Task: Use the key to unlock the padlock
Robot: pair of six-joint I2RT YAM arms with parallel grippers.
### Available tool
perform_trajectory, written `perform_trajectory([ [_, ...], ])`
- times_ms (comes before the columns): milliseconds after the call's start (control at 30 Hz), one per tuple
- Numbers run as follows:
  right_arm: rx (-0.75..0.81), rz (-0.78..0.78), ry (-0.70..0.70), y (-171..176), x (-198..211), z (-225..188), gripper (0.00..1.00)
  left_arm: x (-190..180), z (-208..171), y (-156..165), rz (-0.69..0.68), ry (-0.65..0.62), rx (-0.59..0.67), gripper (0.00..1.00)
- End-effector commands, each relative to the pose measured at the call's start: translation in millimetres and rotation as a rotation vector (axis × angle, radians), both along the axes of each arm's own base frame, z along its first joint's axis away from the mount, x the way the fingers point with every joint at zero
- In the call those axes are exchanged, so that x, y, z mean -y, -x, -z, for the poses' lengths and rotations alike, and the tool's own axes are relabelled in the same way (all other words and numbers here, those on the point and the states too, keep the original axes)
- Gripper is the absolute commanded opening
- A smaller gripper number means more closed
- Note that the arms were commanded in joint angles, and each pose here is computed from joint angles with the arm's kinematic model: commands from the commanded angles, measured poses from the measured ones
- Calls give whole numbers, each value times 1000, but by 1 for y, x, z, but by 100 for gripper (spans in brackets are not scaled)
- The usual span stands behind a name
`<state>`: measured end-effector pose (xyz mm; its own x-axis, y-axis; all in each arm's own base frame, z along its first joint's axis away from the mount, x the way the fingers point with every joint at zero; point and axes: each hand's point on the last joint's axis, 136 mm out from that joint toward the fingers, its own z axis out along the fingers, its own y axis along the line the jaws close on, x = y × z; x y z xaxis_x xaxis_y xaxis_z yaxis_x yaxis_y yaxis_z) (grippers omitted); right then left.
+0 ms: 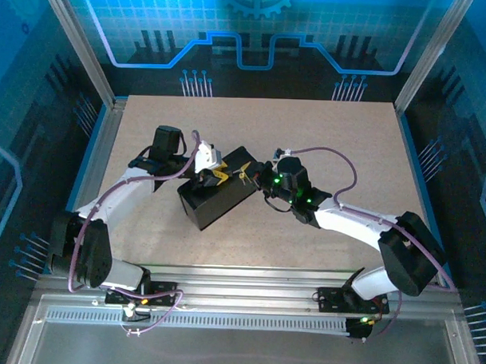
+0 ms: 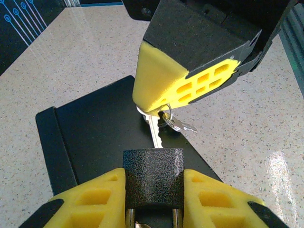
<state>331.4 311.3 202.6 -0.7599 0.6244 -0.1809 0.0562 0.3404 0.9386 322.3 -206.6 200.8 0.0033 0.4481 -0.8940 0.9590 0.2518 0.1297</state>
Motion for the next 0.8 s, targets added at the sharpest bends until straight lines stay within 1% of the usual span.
perform_trajectory([
  [0,30,23,-36,-4,0,-12,0,-1,4,7,23,13,-16,0],
  [133,45,43,-29,-5,7,-16,0,-3,5,7,19,9,-18,0],
  [767,50,1,-56,-4,-8,-19,0,-4,5,3,1,8,-24,0],
])
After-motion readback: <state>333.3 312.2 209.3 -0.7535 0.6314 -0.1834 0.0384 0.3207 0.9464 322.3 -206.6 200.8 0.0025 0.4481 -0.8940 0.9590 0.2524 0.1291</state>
